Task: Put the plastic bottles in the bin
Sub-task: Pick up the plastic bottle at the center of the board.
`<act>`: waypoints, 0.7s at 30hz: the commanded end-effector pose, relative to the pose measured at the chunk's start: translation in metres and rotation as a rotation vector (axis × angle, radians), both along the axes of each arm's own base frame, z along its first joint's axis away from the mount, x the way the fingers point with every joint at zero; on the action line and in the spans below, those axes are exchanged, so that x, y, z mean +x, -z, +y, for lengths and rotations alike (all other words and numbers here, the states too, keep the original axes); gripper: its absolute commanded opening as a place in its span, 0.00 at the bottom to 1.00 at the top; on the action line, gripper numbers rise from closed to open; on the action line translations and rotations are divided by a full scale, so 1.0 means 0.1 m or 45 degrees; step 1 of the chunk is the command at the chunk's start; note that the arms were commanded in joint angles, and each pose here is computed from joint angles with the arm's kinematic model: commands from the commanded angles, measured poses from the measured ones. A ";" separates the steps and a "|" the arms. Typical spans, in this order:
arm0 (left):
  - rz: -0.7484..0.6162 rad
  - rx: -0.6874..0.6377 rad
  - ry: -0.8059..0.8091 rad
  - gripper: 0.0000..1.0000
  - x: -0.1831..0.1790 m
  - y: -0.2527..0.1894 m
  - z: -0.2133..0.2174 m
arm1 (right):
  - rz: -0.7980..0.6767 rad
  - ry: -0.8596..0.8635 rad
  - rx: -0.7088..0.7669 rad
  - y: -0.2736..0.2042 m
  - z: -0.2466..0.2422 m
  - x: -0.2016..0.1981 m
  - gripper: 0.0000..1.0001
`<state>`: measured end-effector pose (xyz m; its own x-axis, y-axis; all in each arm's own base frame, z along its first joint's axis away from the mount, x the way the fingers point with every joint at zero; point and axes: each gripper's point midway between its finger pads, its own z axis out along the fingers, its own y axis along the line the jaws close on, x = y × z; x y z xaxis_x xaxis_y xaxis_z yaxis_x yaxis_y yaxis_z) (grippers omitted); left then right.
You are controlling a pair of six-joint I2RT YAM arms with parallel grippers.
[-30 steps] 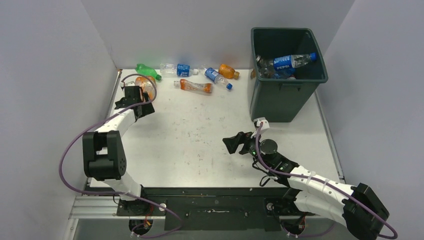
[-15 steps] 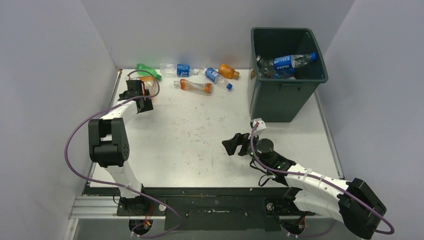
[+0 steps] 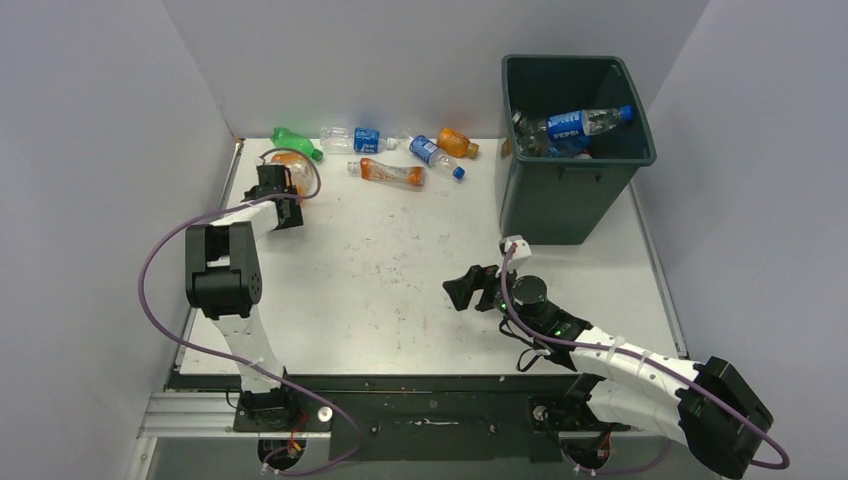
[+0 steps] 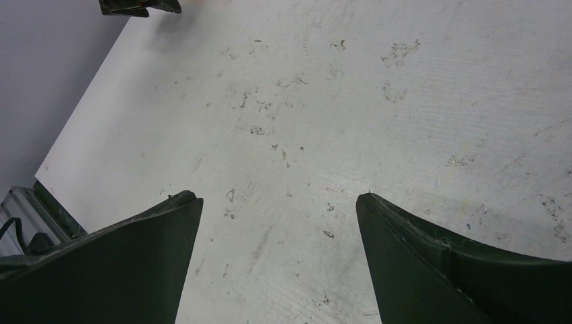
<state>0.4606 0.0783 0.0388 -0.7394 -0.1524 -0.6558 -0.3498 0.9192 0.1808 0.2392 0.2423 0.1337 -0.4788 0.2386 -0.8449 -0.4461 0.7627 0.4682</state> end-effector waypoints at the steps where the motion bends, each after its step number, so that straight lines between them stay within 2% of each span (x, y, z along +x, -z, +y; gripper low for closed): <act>1: -0.147 0.014 -0.002 0.64 0.34 -0.20 0.09 | -0.084 -0.009 0.060 -0.32 0.09 0.07 0.87; 9: -0.163 -0.015 0.010 0.54 0.39 -0.19 0.07 | -0.073 -0.012 0.049 -0.30 0.12 0.10 0.87; 21: -0.168 -0.028 0.038 0.15 0.41 -0.19 0.03 | -0.073 0.014 0.050 -0.32 0.04 0.06 0.87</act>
<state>0.4799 0.0800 0.0387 -0.7113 -0.1535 -0.6859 -0.3413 0.9285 0.1461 0.2418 0.2445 0.1416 -0.4749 0.2383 -0.8472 -0.4484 0.7628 0.4659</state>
